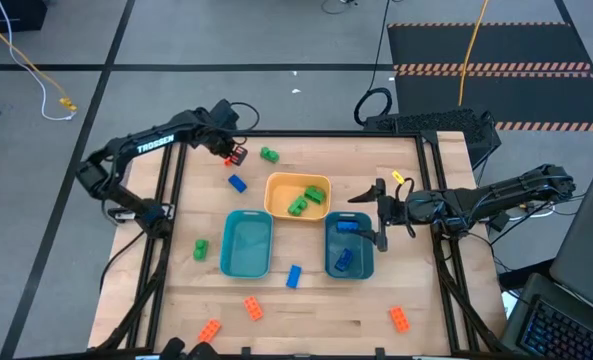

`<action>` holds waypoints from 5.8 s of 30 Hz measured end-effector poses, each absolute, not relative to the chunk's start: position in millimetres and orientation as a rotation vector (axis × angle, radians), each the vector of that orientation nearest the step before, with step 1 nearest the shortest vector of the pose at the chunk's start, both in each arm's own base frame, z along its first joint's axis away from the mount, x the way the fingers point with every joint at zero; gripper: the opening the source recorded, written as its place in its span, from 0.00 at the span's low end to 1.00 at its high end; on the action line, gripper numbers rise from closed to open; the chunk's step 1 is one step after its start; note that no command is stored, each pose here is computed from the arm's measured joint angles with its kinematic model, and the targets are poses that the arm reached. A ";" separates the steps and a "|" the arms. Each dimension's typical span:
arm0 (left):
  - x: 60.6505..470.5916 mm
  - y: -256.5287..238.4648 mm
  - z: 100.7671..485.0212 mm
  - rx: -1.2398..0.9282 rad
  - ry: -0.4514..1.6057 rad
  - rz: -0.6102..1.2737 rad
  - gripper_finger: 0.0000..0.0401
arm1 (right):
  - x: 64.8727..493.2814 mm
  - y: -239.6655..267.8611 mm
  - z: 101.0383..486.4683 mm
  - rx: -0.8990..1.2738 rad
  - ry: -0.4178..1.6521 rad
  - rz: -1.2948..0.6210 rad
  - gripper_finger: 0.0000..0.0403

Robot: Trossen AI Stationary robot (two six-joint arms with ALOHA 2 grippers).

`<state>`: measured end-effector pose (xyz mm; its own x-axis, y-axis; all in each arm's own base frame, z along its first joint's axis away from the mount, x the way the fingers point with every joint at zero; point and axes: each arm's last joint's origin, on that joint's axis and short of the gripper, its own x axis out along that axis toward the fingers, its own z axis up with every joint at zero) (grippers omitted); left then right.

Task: Sort & place blocks by color
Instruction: Put the orange game piece into the light blue bin

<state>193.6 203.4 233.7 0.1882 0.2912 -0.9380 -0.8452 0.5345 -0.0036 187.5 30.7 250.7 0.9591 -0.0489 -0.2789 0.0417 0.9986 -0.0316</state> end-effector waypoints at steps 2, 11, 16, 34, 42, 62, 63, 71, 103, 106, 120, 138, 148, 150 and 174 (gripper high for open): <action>195.3 206.7 230.8 -0.577 1.113 0.868 0.18 | 187.5 30.7 250.8 -0.025 0.283 -0.046 0.94; 205.9 221.6 188.8 -0.593 1.263 0.837 0.63 | 187.4 30.6 250.4 -0.025 0.287 -0.046 0.94; 210.6 230.0 162.7 -0.603 1.332 0.817 0.72 | 187.4 30.6 250.5 -0.027 0.287 -0.046 0.94; 203.8 237.8 166.8 -0.626 1.284 0.875 0.22 | 188.2 28.5 252.1 -0.059 0.272 -0.053 0.94; 200.8 212.3 215.9 -0.641 1.136 0.860 0.22 | 188.2 28.5 251.9 -0.071 0.274 -0.051 0.94; 238.3 -16.2 273.2 -0.663 1.116 0.479 0.26 | 188.8 28.0 253.6 -0.041 0.255 -0.058 0.94; 239.6 -23.8 270.7 -0.659 1.132 0.469 0.27 | 188.8 28.0 253.6 -0.040 0.255 -0.058 0.94; 245.9 -52.8 257.2 -0.593 1.222 0.375 0.30 | 188.6 28.1 253.1 0.026 0.258 -0.065 0.94; 257.7 -139.1 275.0 -0.676 0.986 -0.146 0.58 | 189.7 32.0 258.3 -0.065 0.149 -0.033 0.94; 261.0 -155.8 266.6 -0.663 0.978 -0.163 0.55 | 189.8 32.0 259.1 -0.070 0.141 -0.033 0.94; 311.2 -215.2 246.5 -0.145 1.026 -0.395 0.44 | 189.7 35.4 263.0 -0.035 0.099 -0.015 0.94; 318.3 -229.7 197.5 0.573 1.404 -0.677 0.37 | 185.6 52.3 262.2 -0.022 0.106 0.074 0.94; 322.8 -230.5 176.1 0.715 1.400 -0.721 0.44 | 184.9 53.4 261.3 -0.021 0.114 0.034 0.94; 324.4 -229.5 176.2 0.713 1.394 -0.709 0.49 | 185.0 53.3 261.4 -0.021 0.113 0.032 0.94; 315.7 -231.2 145.0 0.734 1.381 -0.736 0.62 | 184.9 53.2 260.9 -0.034 0.118 0.034 0.94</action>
<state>315.7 -231.2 145.0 0.0515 -0.0282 -0.9983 0.8131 0.5816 0.0256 184.9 53.2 260.9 0.9925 0.0320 -0.1179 -0.0361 0.9988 -0.0321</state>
